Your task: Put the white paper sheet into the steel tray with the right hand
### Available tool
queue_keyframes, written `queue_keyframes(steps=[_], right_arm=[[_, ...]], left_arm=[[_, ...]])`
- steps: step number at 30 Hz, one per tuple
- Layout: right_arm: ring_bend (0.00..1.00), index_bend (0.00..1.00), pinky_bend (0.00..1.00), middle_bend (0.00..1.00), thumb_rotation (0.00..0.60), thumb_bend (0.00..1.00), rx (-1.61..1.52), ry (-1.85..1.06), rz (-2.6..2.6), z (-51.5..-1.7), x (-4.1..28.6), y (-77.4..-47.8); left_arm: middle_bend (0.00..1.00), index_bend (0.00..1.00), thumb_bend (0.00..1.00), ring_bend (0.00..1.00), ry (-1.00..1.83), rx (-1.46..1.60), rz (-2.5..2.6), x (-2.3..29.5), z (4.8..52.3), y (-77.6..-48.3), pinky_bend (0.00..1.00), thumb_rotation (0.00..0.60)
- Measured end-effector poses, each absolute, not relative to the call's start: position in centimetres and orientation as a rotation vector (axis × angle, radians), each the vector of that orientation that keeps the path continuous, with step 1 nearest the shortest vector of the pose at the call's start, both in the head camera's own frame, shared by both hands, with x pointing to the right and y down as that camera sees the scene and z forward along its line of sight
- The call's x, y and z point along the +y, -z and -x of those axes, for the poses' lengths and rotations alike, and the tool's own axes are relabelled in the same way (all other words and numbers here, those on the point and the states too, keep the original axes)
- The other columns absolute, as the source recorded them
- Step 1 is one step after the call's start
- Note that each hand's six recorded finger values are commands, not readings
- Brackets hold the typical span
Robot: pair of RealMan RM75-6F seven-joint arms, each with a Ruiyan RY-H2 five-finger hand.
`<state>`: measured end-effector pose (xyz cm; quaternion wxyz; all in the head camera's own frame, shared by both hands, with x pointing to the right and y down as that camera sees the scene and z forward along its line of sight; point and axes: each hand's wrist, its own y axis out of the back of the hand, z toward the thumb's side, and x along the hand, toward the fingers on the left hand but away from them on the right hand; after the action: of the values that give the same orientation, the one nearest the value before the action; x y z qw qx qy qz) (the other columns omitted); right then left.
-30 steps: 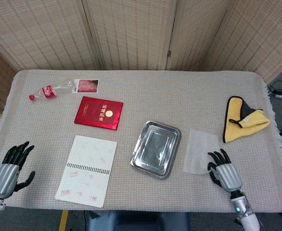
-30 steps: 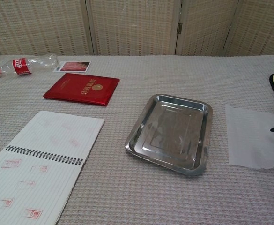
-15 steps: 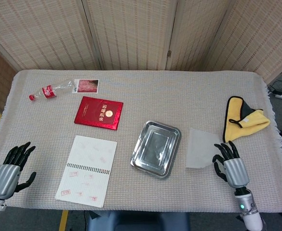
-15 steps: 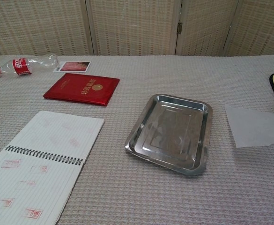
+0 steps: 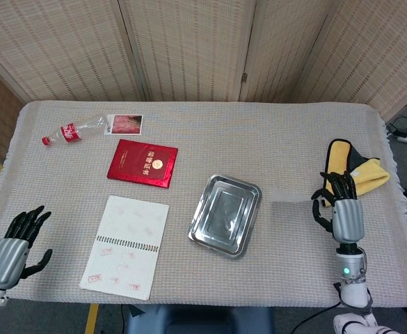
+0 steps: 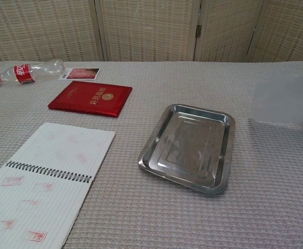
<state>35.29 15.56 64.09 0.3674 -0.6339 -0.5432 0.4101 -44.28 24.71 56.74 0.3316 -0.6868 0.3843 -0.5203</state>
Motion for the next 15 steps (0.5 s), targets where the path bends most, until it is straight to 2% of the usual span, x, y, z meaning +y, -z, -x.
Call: queue_keyframes(steps=[8, 15], right_arm=[[0.16, 0.60, 0.00, 0.23, 0.600, 0.60, -1.483, -0.935, 1.567, -32.0, 11.1, -61.4], [0.16, 0.60, 0.00, 0.23, 0.600, 0.60, -1.502, -0.877, 1.537, -30.5, 8.9, -61.4]], left_arm=[[0.00, 0.00, 0.47, 0.00, 1.370, 0.996, 1.796, 24.8, 44.3, -56.9, 0.00, 0.600], [0.00, 0.00, 0.47, 0.00, 1.385, 1.012, 1.787, 24.6, 44.7, -57.1, 0.00, 0.600]])
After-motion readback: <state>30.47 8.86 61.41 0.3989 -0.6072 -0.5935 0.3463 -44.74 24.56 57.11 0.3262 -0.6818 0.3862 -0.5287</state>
